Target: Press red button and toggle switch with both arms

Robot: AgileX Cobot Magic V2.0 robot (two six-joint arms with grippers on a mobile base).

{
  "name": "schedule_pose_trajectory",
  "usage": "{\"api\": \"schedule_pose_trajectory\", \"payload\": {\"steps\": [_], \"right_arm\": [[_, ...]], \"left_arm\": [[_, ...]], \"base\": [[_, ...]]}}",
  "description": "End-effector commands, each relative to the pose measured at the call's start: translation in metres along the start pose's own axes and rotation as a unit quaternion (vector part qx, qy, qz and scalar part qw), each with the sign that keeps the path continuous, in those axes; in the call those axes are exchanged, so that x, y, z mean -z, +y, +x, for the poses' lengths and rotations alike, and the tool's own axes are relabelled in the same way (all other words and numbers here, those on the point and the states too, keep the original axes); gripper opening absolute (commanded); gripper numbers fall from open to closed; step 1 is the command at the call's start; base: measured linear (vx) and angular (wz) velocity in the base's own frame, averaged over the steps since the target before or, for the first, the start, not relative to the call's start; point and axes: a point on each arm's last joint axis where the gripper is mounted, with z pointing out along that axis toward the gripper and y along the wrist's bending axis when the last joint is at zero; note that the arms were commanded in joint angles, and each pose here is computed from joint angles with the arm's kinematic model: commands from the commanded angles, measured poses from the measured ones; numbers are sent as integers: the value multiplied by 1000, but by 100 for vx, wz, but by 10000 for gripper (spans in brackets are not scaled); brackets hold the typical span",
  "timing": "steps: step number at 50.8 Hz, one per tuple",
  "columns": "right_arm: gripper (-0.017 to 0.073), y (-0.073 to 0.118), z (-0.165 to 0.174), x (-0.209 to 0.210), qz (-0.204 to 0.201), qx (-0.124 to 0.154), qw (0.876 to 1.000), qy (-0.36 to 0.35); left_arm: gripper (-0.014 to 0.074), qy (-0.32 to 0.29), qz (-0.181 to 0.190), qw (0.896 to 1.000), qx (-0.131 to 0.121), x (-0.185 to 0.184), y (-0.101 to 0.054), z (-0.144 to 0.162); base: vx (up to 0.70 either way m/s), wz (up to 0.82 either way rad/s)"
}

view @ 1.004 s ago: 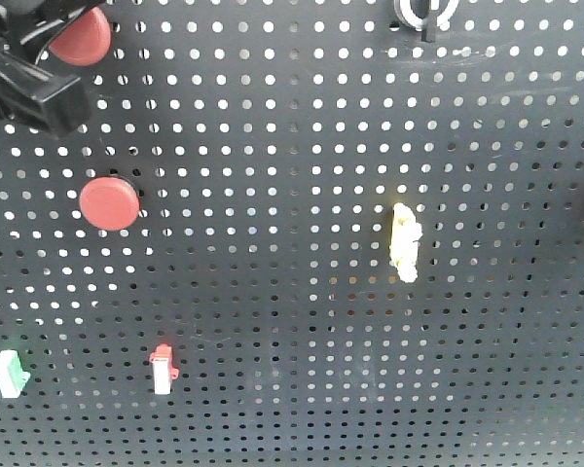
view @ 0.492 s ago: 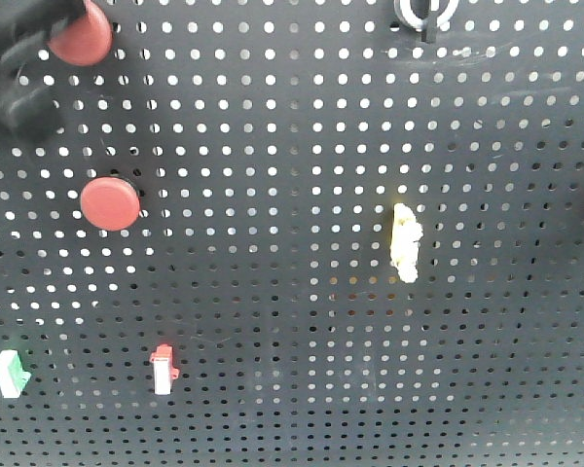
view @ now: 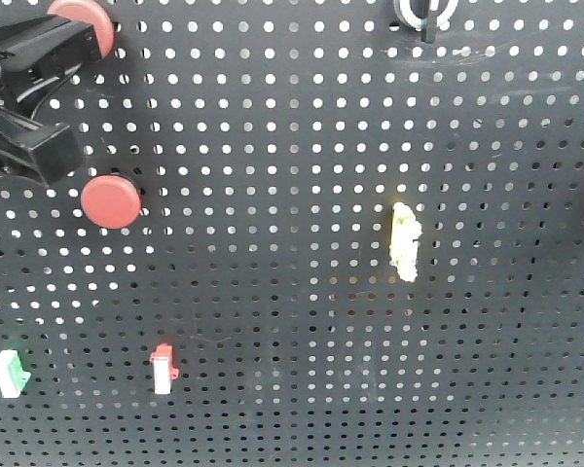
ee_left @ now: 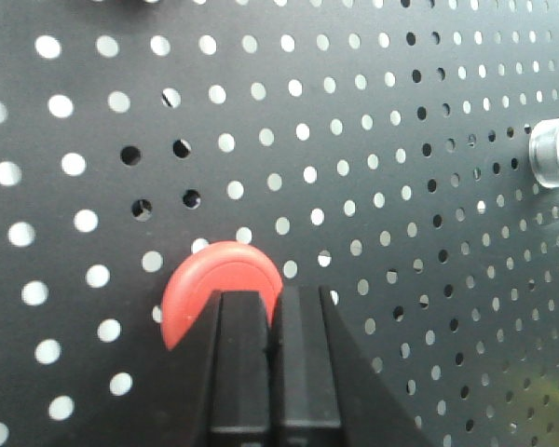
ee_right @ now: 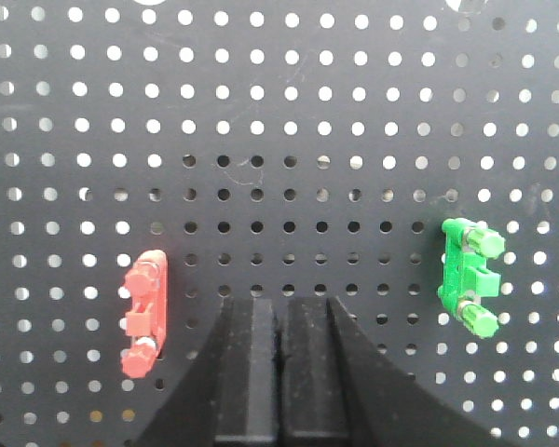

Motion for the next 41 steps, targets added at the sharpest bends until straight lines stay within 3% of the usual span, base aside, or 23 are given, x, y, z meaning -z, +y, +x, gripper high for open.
{"api": "schedule_pose_trajectory", "payload": {"steps": [1, 5, 14, 24, 41], "right_arm": [[0, -1, -17, -2, 1, 5, 998, -56], [0, -1, -18, -1, 1, 2, 998, -57], [0, 3, -21, -3, -12, 3, 998, -62], [0, 28, -48, -17, -109, 29, 990, -89], [0, 103, -90, -60, -276, 7, 955, -111]], "left_arm": [[1, -32, 11, 999, 2, 4, -2, -15], [1, -51, 17, 998, -24, 14, -3, -26], [1, -33, -27, 999, -14, 45, 2, -28], [1, -10, -44, 999, -12, 79, 0, -12], [1, -8, -70, 997, -13, 102, 2, -13]], "base": [[0, 0], [0, 0], [0, 0], [0, 0], [0, 0]]}}
